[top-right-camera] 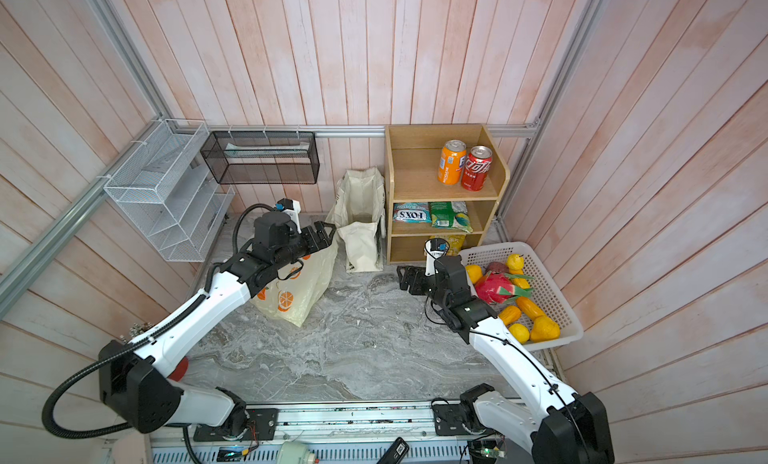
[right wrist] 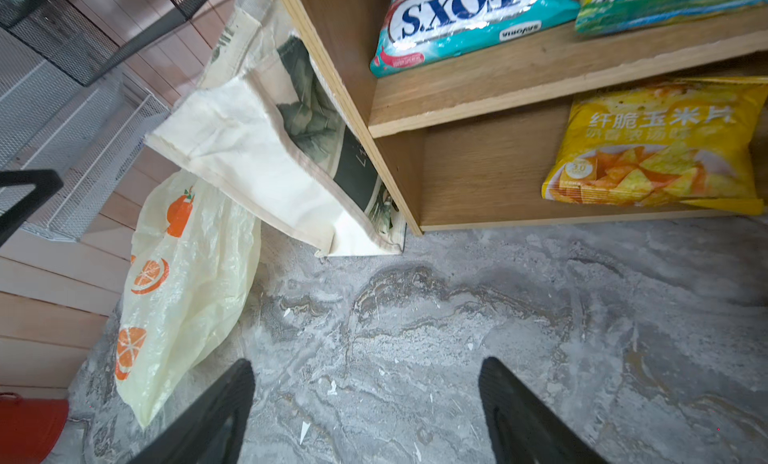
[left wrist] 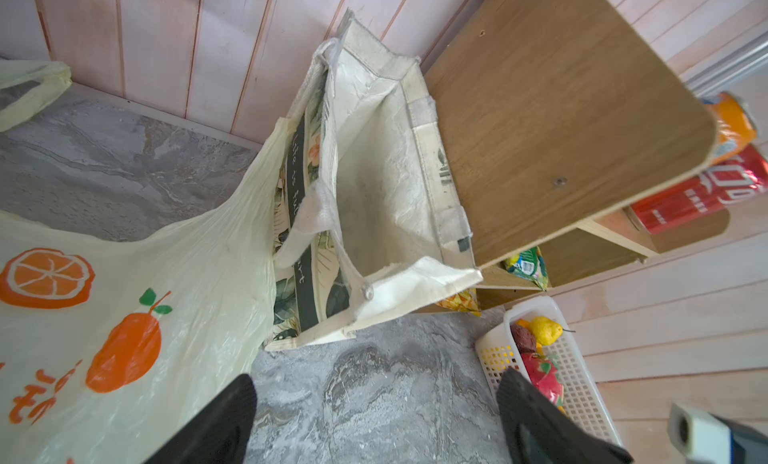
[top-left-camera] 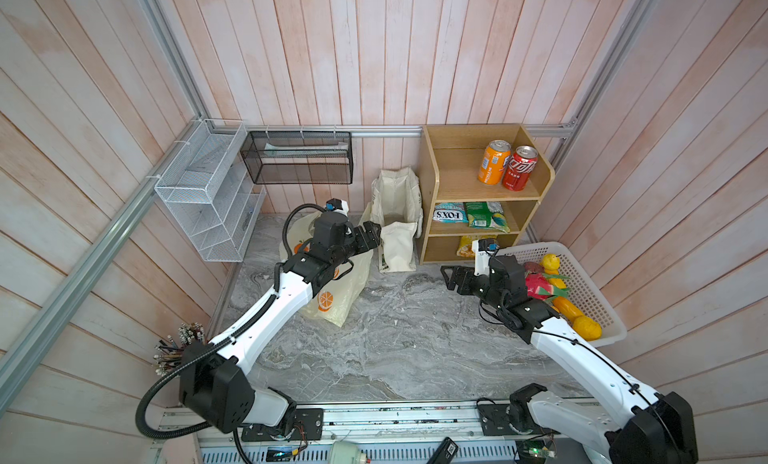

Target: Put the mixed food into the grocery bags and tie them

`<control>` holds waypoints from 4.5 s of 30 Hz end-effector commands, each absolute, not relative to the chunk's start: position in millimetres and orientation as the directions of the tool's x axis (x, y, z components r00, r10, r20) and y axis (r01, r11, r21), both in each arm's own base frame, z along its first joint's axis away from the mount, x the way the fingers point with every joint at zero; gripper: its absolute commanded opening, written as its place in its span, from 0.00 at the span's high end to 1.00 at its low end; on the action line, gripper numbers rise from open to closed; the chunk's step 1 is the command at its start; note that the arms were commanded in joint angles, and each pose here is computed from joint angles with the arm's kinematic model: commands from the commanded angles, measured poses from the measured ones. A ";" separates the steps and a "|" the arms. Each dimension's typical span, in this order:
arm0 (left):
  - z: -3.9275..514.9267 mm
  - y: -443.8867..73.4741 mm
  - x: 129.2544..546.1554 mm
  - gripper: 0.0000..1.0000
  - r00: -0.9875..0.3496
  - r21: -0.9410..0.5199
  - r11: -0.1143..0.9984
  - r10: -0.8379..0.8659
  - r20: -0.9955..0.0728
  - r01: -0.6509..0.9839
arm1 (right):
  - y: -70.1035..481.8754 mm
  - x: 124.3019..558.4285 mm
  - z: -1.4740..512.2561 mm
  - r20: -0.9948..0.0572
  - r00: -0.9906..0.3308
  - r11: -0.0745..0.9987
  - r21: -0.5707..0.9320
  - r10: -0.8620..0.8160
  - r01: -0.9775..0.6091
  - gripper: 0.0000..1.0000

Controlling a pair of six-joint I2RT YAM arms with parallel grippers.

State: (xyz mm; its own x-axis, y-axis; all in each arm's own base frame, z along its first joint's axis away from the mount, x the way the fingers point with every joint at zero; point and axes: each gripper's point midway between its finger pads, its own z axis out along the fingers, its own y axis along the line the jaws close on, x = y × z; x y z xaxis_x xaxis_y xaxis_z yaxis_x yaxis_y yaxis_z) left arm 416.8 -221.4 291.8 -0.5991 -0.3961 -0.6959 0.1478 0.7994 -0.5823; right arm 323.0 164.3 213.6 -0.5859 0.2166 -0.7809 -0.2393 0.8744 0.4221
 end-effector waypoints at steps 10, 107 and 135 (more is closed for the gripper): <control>276.7 -255.9 467.5 0.21 -0.637 -0.644 0.763 -0.472 -0.609 0.051 | 143.9 315.6 209.4 -0.793 -0.577 0.923 0.348 0.196 -0.165 0.14; 148.2 -64.3 383.4 0.24 -0.660 -0.472 0.863 -0.462 -0.593 -0.180 | 236.1 389.6 240.0 -0.755 -0.656 0.883 0.316 0.012 -0.348 0.27; 288.0 -206.1 354.0 0.21 -0.686 -0.671 0.721 -0.400 -0.608 0.174 | 263.2 334.8 266.3 -0.760 -0.647 0.815 0.339 -0.058 -0.471 1.00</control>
